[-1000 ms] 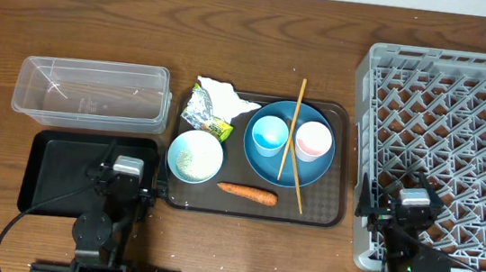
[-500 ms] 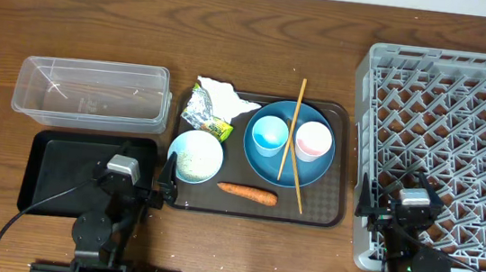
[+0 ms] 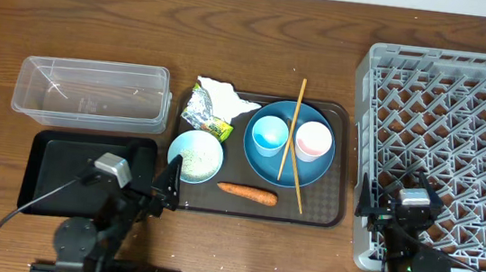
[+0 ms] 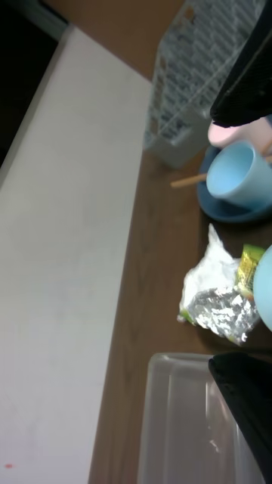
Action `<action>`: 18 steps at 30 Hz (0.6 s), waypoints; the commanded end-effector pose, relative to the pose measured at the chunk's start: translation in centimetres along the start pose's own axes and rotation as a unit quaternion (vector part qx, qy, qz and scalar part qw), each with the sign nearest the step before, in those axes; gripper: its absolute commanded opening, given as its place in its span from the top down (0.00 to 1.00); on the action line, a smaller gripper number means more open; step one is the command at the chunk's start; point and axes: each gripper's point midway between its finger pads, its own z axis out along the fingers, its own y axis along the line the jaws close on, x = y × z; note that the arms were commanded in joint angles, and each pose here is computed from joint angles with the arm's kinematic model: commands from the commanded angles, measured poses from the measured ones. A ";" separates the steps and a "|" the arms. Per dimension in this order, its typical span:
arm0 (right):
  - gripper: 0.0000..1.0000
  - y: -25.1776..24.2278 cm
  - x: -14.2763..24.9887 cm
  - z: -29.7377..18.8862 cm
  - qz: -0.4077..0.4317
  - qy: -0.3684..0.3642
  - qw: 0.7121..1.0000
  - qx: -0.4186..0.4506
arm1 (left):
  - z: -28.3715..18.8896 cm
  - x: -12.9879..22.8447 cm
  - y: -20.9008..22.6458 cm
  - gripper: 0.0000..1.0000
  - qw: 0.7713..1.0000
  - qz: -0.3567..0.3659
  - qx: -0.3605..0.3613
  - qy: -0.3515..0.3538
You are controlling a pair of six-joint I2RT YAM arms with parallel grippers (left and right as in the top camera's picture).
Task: Sort waste into correct bins and load items into the dishwasher rack
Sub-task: 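Move the left gripper over the foil and snack wrapper on the tray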
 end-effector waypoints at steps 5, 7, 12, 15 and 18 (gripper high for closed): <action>0.01 -0.1 0.2 0.0 -0.005 0.003 1.000 0.001 | -0.1 -8.0 -3.3 0.02 0.999 -0.018 0.003 0.026; 0.01 -0.1 0.2 0.0 -0.005 0.003 1.000 0.001 | 0.7 -9.4 -3.6 0.02 0.998 -0.032 -0.007 0.059; 0.01 -0.1 0.2 0.0 -0.005 0.003 1.000 0.001 | 3.5 -12.9 -4.8 0.02 0.985 -0.067 -0.010 0.159; 0.01 -0.1 0.2 0.0 -0.005 0.003 1.000 0.001 | 5.4 -13.4 -3.9 0.02 0.970 -0.060 -0.036 0.233; 0.01 -0.1 0.2 0.0 -0.005 0.003 1.000 0.001 | 6.8 -11.9 -1.8 0.02 0.946 -0.086 -0.084 0.302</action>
